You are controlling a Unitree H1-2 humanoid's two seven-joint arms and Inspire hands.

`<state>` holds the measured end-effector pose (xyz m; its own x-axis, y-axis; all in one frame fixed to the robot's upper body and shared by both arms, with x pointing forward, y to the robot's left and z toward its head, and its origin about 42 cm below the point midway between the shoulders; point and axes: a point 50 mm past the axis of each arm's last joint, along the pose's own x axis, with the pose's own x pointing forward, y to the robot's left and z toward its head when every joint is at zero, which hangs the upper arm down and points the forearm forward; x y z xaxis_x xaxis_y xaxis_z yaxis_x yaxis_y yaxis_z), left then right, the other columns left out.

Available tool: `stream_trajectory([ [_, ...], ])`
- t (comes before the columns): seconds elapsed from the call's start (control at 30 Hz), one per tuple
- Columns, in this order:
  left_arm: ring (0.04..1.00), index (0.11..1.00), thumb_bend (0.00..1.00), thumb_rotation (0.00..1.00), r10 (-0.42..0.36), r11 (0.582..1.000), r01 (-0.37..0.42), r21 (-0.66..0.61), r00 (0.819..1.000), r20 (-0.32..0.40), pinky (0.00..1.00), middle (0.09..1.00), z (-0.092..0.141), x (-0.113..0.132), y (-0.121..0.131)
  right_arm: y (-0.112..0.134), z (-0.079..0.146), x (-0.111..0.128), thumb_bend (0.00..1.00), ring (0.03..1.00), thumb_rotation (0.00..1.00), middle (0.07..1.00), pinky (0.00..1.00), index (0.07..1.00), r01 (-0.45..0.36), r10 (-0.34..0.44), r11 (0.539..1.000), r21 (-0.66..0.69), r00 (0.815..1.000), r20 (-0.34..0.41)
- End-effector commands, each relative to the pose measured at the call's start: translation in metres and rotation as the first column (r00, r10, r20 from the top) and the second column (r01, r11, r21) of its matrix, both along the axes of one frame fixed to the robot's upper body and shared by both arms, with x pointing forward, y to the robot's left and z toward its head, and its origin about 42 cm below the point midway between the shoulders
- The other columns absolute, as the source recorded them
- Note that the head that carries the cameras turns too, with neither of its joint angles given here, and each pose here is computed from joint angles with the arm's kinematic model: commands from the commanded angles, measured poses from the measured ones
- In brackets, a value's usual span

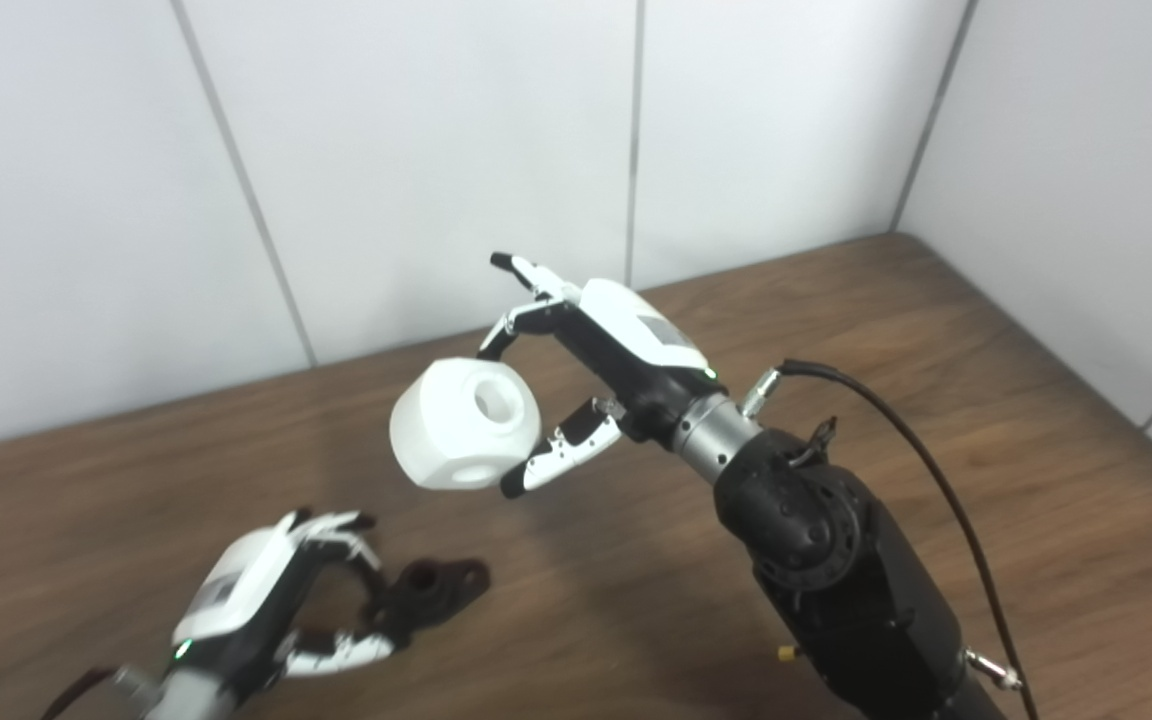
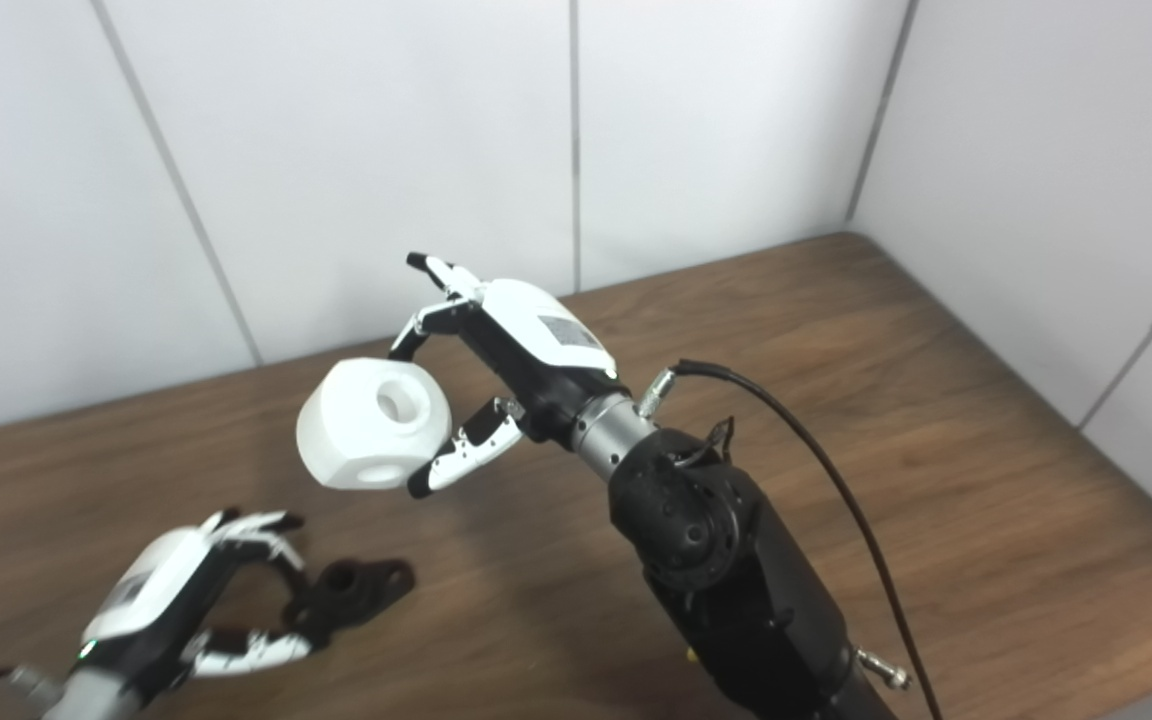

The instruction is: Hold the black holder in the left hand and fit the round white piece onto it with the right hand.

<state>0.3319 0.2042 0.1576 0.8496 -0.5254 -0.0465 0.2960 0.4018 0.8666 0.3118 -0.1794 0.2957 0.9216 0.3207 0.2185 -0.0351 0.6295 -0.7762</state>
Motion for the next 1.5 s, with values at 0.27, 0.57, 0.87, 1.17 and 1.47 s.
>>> stream_trajectory([
  [0.27, 0.878, 0.481, 0.52, 0.04, -0.046, 0.999, 0.046, -0.004, 0.998, 0.047, 1.00, 0.865, 0.004, 0.004, -0.015, 0.017, 0.002, -0.019, 0.52, 1.000, 0.13, 1.000, 1.00, 0.477, -0.076, 0.076, 0.997, 0.003, 0.996, 0.054],
  [0.57, 0.870, 0.481, 0.52, 0.04, -0.049, 0.999, 0.050, -0.013, 0.997, 0.058, 1.00, 0.861, 0.001, 0.003, -0.018, 0.017, -0.002, -0.024, 0.52, 1.000, 0.13, 1.000, 1.00, 0.477, -0.063, 0.063, 0.998, 0.002, 0.997, 0.047],
  [0.87, 0.876, 0.481, 0.52, 0.04, -0.049, 0.999, 0.050, -0.013, 0.997, 0.058, 1.00, 0.863, 0.002, 0.002, -0.019, 0.019, 0.007, -0.032, 0.52, 1.000, 0.13, 1.000, 1.00, 0.478, -0.032, 0.034, 0.998, -0.062, 0.999, 0.034],
  [1.17, 0.877, 0.481, 0.52, 0.04, -0.040, 0.999, 0.041, -0.016, 0.998, 0.049, 1.00, 0.864, 0.004, 0.002, -0.019, 0.019, 0.013, -0.033, 0.52, 1.000, 0.13, 1.000, 1.00, 0.478, -0.005, 0.007, 0.996, -0.087, 1.000, 0.022],
  [1.47, 0.873, 0.481, 0.52, 0.04, -0.043, 0.999, 0.044, -0.008, 0.997, 0.059, 1.00, 0.864, 0.007, 0.001, -0.021, 0.017, 0.014, -0.035, 0.52, 1.000, 0.13, 1.000, 1.00, 0.479, -0.017, 0.017, 0.992, -0.129, 1.000, 0.001],
])
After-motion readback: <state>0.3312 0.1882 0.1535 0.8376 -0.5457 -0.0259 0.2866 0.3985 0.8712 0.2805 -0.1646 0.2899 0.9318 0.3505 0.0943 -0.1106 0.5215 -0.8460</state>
